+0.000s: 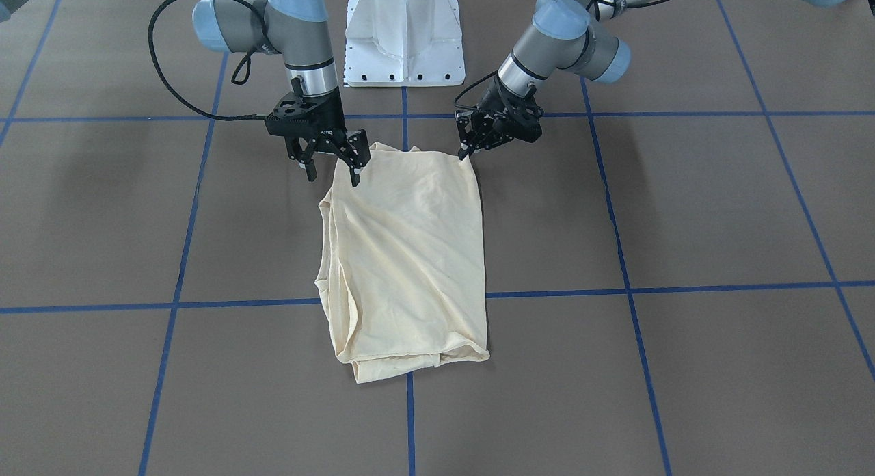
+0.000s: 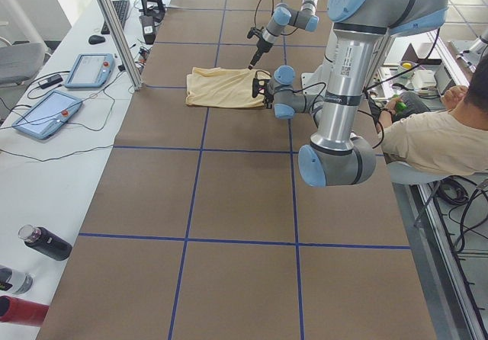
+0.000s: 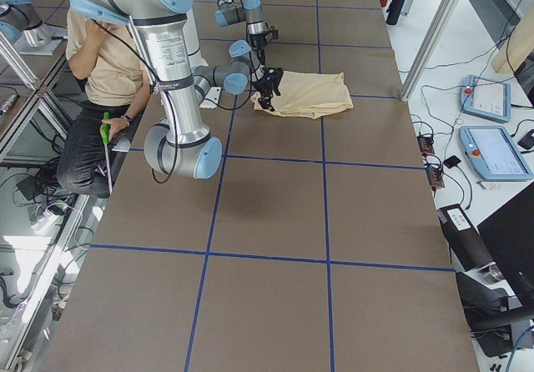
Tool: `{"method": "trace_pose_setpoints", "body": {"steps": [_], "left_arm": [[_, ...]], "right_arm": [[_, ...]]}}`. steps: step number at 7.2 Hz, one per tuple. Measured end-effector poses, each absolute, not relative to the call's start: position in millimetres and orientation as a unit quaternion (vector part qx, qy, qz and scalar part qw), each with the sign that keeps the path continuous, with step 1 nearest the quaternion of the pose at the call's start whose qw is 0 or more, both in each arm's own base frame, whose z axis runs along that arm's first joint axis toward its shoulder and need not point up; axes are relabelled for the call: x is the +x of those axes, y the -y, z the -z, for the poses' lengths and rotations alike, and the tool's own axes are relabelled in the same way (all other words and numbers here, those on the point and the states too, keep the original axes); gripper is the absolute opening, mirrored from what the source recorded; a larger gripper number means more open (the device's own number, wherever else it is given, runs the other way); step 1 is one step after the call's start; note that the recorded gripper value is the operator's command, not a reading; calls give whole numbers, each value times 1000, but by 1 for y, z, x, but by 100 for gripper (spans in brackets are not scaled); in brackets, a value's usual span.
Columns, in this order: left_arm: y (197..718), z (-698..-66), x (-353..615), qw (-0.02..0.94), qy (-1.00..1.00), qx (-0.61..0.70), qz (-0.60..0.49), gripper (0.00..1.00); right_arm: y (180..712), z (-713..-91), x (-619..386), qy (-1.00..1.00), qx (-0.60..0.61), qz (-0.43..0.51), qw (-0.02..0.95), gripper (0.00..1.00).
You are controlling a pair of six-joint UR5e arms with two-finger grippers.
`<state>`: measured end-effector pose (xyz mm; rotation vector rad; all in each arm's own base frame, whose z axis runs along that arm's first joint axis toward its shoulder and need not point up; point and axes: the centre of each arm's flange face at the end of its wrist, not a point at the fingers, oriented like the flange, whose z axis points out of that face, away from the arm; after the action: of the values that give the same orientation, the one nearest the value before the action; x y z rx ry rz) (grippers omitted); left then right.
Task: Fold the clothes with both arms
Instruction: 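Lower both grippers onto the near edge of the shirt and grasp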
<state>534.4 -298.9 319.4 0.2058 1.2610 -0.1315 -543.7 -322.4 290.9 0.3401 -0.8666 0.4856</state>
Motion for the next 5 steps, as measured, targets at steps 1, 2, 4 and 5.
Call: {"method": "trace_pose_setpoints", "body": {"steps": [1, 2, 4, 5], "left_arm": [[299, -319, 534, 801, -588, 96, 61, 0], [299, -319, 534, 801, -588, 96, 61, 0], [299, -320, 534, 801, -588, 96, 61, 0], [299, -319, 534, 801, -588, 96, 61, 0]], "right_arm": [[321, -298, -551, 406, 167, -231, 868, 85], [321, -303, -559, 398, 172, -228, 871, 82], [320, -310, -569, 390, 176, -225, 875, 77], [318, -312, -572, 389, 177, -224, 876, 70]]}}
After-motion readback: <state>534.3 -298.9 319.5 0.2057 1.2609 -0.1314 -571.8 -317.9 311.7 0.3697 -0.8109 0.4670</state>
